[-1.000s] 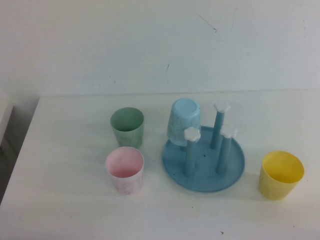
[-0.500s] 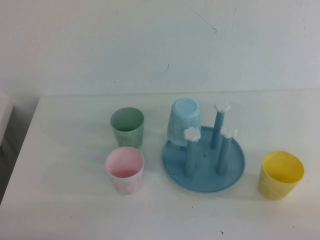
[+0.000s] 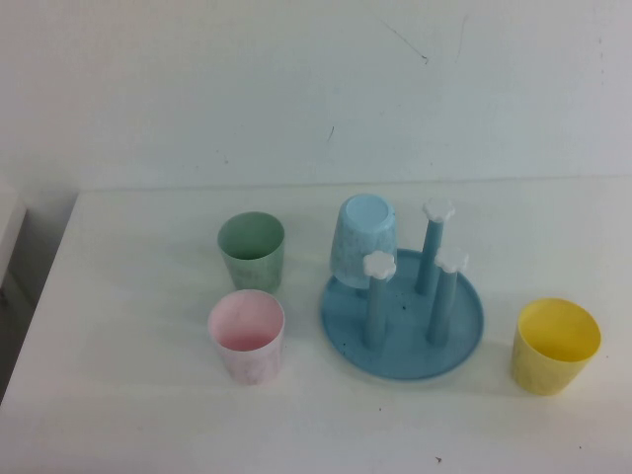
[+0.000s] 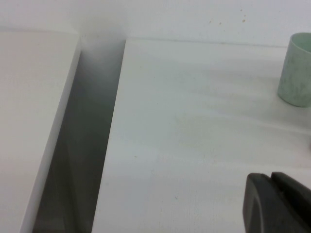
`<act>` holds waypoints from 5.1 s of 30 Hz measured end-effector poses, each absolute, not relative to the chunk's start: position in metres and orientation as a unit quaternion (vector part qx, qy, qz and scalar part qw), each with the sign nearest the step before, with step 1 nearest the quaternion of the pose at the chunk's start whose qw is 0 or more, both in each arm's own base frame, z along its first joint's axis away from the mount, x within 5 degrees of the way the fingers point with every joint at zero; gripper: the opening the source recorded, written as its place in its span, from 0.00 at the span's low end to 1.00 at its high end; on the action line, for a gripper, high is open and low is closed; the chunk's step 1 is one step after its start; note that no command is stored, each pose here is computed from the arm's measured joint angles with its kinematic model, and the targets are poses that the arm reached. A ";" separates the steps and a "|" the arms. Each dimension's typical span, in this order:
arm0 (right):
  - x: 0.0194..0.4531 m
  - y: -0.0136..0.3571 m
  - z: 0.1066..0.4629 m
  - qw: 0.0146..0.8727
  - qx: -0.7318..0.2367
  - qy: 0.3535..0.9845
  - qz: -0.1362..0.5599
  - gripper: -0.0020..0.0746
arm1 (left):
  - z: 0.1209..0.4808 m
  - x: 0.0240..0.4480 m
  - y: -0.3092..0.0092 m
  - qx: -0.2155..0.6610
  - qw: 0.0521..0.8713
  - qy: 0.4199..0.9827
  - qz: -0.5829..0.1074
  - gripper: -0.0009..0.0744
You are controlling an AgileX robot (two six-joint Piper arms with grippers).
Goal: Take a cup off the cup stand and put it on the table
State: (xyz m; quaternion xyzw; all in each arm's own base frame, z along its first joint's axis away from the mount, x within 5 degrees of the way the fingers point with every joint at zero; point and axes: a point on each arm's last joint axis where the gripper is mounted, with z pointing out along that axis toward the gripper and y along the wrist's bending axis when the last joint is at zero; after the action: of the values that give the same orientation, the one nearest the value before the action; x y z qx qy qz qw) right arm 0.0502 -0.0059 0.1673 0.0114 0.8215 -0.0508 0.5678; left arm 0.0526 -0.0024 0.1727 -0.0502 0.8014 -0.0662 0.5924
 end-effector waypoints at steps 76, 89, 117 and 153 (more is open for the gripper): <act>0.038 -0.006 0.305 0.737 0.005 0.671 -0.080 0.02 | 0.289 0.041 -0.002 -0.075 0.747 0.649 -0.126 0.01; 0.091 0.005 0.257 0.482 -0.159 0.860 -0.050 0.02 | 0.352 0.106 -0.025 -0.007 0.555 0.816 -0.164 0.01; 0.086 0.013 0.238 0.370 -0.276 0.887 -0.024 0.02 | 0.348 0.306 -0.205 0.313 0.367 0.840 -0.249 0.01; 0.088 0.015 0.240 0.386 -0.266 0.883 -0.013 0.02 | 0.265 0.375 -0.258 0.312 0.303 0.886 -0.158 0.70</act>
State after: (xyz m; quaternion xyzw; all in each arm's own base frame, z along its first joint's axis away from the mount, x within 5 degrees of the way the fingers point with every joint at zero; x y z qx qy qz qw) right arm 0.0875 0.0146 0.2399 -0.2660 0.8832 -0.0128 0.3861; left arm 0.3749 -0.2578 0.2648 0.3124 0.8864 -0.1576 0.3031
